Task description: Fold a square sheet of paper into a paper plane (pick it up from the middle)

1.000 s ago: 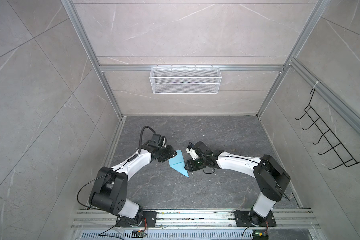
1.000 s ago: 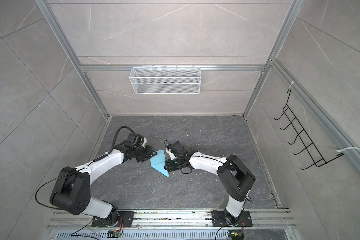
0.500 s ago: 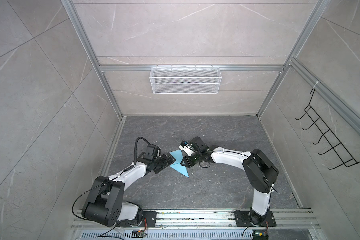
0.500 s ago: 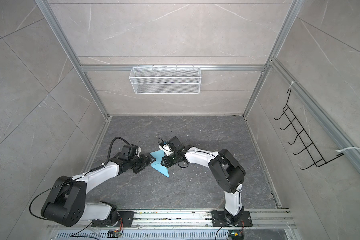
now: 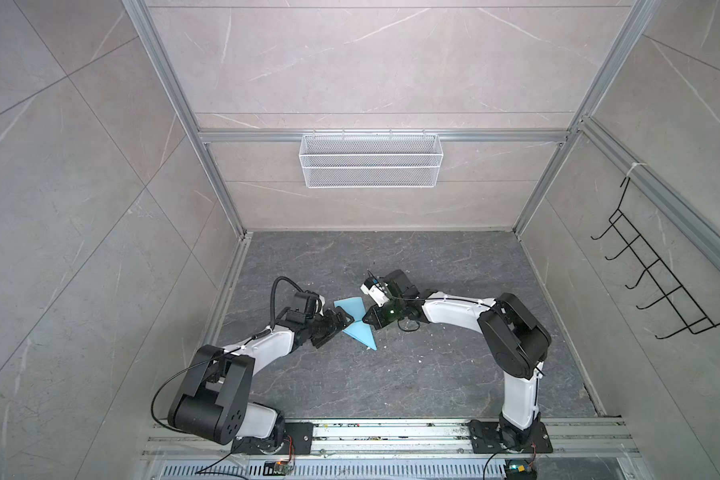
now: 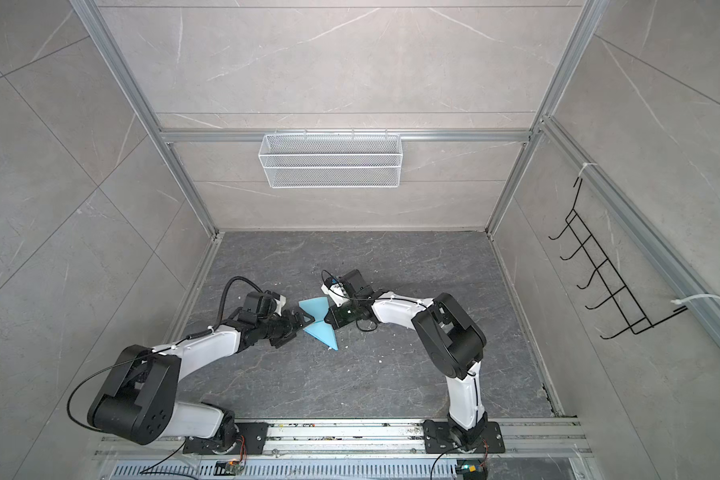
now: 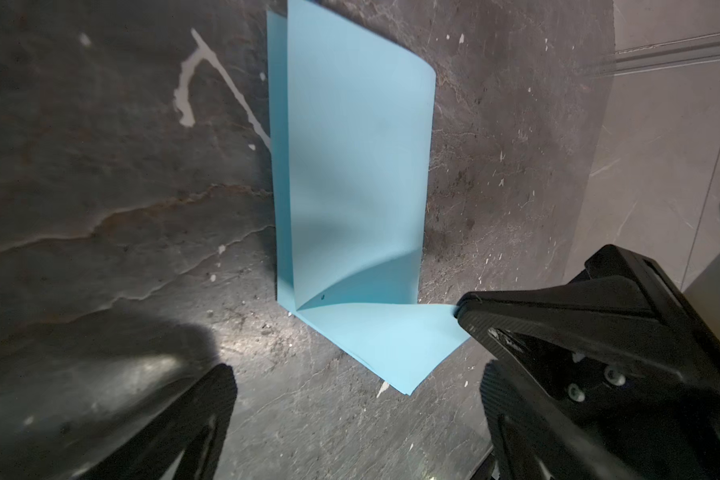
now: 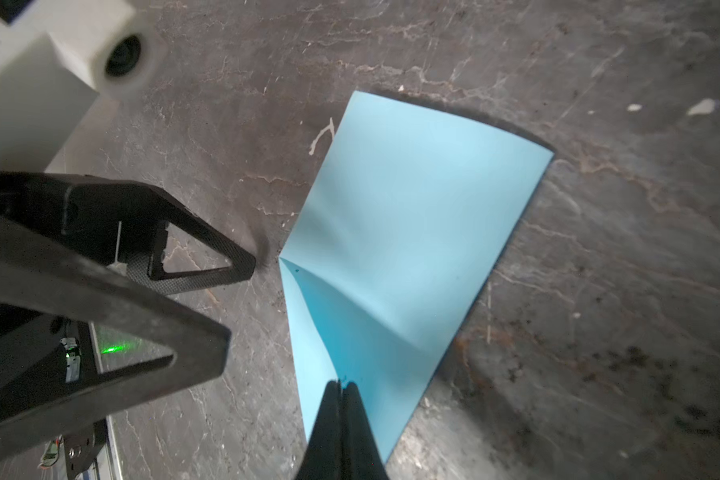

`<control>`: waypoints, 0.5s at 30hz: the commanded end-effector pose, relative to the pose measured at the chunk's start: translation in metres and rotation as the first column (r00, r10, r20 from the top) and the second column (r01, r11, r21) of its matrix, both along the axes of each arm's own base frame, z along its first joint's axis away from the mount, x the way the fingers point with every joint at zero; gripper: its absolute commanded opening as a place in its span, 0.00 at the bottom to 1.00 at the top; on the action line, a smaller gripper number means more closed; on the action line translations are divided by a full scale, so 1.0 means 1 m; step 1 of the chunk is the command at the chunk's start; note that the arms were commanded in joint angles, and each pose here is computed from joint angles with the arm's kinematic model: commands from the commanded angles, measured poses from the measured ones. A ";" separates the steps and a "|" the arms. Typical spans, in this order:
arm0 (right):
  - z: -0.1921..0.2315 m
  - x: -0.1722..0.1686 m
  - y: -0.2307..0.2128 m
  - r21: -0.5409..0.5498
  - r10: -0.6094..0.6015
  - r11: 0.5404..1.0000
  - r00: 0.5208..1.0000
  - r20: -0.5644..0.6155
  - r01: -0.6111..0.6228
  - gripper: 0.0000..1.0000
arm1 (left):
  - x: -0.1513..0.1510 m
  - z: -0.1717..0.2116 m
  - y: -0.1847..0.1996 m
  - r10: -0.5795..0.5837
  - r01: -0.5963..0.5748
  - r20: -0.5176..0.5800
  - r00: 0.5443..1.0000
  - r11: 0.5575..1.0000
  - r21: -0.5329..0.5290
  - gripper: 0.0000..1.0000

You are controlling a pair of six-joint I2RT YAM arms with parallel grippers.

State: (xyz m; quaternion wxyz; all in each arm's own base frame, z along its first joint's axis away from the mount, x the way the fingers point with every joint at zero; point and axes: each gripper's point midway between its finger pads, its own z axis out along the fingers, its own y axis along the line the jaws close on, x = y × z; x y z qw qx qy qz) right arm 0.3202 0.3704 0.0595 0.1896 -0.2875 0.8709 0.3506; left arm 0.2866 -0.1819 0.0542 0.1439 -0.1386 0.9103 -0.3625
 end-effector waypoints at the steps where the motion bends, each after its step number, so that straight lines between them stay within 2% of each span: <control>1: -0.009 0.001 -0.003 0.012 -0.028 1.000 0.999 -0.039 0.028 0.03 | 0.005 0.003 -0.010 -0.021 0.022 0.008 1.000 0.997 -0.069 0.91; 6: -0.017 0.006 -0.010 0.000 -0.066 0.998 0.996 -0.056 0.066 0.03 | 0.008 0.001 -0.013 -0.028 0.028 0.005 1.000 0.996 -0.087 0.81; 10: -0.024 0.007 -0.013 -0.016 -0.086 0.996 0.994 -0.071 0.085 0.03 | 0.010 0.005 -0.016 -0.037 0.039 0.023 0.999 0.994 -0.100 0.66; 15: -0.027 0.008 -0.015 -0.017 -0.098 0.995 0.992 -0.080 0.097 0.03 | 0.012 0.005 -0.018 -0.047 0.050 0.028 0.998 0.993 -0.104 0.58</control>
